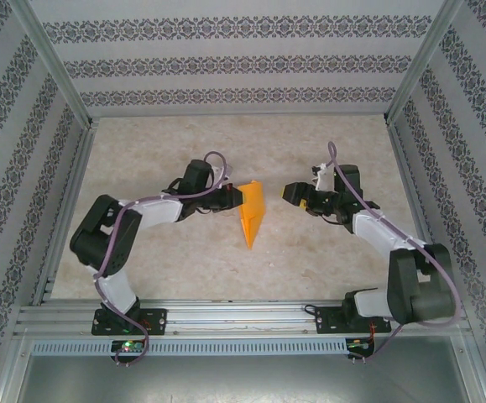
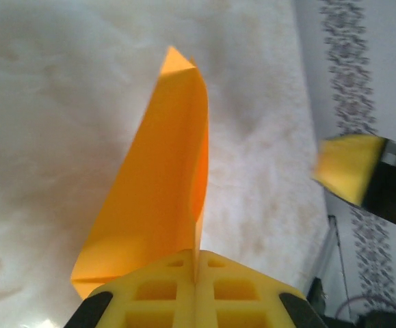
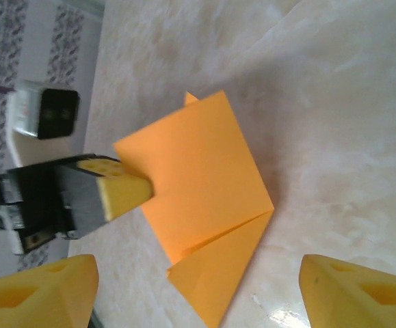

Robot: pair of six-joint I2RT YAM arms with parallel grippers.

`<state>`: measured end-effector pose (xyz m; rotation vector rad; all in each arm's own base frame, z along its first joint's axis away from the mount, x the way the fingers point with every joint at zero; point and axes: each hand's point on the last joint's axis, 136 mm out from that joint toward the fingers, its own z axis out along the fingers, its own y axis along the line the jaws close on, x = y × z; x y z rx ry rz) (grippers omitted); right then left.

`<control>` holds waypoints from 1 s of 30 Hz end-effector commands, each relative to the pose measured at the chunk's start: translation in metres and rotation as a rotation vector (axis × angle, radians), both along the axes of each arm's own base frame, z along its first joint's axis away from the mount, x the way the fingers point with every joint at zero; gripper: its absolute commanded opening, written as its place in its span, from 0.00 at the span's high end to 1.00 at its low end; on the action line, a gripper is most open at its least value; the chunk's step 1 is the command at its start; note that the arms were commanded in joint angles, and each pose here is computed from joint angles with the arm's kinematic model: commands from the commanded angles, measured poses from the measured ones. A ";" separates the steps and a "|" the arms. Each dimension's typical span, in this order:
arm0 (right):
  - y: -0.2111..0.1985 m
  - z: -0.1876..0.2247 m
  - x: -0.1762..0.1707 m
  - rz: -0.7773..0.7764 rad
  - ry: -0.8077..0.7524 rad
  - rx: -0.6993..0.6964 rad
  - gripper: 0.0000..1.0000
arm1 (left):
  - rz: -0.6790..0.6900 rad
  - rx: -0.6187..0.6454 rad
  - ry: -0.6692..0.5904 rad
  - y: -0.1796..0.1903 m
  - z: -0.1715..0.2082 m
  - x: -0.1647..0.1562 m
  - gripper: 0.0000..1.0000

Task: Fold a paper plane with a square sheet of paper (fold left side to right side)
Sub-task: Pick up the paper from the center of the table, then place the paper at the center of the table.

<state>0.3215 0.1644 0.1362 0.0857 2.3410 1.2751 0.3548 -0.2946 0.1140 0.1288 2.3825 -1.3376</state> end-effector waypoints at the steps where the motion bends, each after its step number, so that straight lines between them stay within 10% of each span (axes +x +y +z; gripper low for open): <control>1: 0.025 0.014 -0.007 0.183 -0.083 0.078 0.19 | -0.118 -0.084 -0.105 0.002 0.025 -0.016 1.00; 10: 0.062 -0.009 -0.011 0.352 -0.058 0.140 0.18 | -0.203 -0.181 -0.100 0.005 0.039 -0.040 1.00; 30: 0.076 -0.012 -0.001 0.360 -0.039 0.114 0.60 | -0.152 -0.068 -0.018 0.016 0.000 -0.039 1.00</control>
